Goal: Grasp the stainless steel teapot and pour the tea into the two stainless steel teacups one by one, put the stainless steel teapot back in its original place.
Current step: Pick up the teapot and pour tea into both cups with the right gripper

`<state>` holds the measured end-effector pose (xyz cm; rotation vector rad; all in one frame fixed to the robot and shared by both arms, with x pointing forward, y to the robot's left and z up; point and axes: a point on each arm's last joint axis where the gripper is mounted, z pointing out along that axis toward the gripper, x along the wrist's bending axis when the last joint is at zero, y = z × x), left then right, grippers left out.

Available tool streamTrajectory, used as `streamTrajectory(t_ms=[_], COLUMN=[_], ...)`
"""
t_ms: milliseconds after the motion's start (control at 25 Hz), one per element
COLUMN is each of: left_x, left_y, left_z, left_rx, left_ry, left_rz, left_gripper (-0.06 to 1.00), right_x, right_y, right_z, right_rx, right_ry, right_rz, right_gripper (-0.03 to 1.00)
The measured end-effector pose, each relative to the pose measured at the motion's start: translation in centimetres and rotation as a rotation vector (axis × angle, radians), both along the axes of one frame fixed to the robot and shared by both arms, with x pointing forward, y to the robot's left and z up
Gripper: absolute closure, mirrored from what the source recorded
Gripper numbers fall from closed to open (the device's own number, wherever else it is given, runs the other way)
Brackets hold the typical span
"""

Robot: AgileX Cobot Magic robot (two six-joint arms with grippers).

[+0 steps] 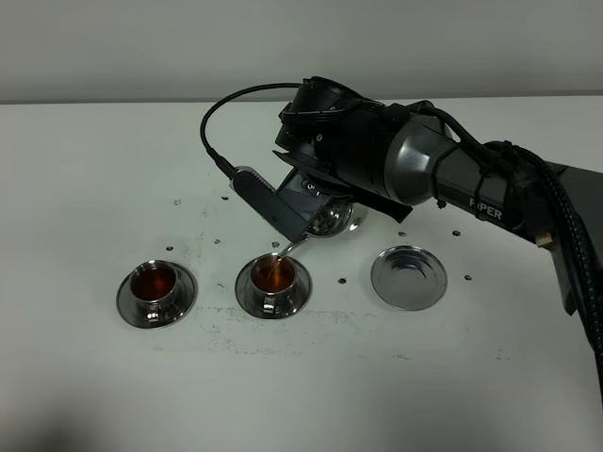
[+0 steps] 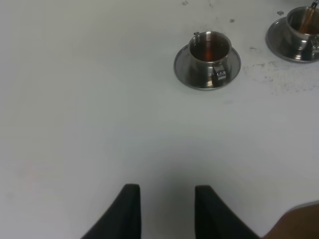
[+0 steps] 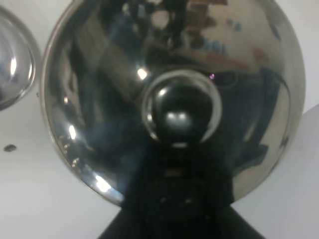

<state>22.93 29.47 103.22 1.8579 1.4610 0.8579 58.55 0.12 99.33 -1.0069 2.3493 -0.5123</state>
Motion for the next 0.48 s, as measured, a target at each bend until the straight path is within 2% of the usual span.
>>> streamTrajectory(t_ms=[480], left_x=[0.0], left_y=[0.0], left_z=[0.0], left_rx=[0.0], left_ry=[0.0], left_rz=[0.0], left_gripper=[0.67], right_x=[0.08], right_y=[-0.05], right_z=[0.07], right_rx=[-0.01], right_ry=[-0.01], right_rz=[0.004], right_gripper=[0.78])
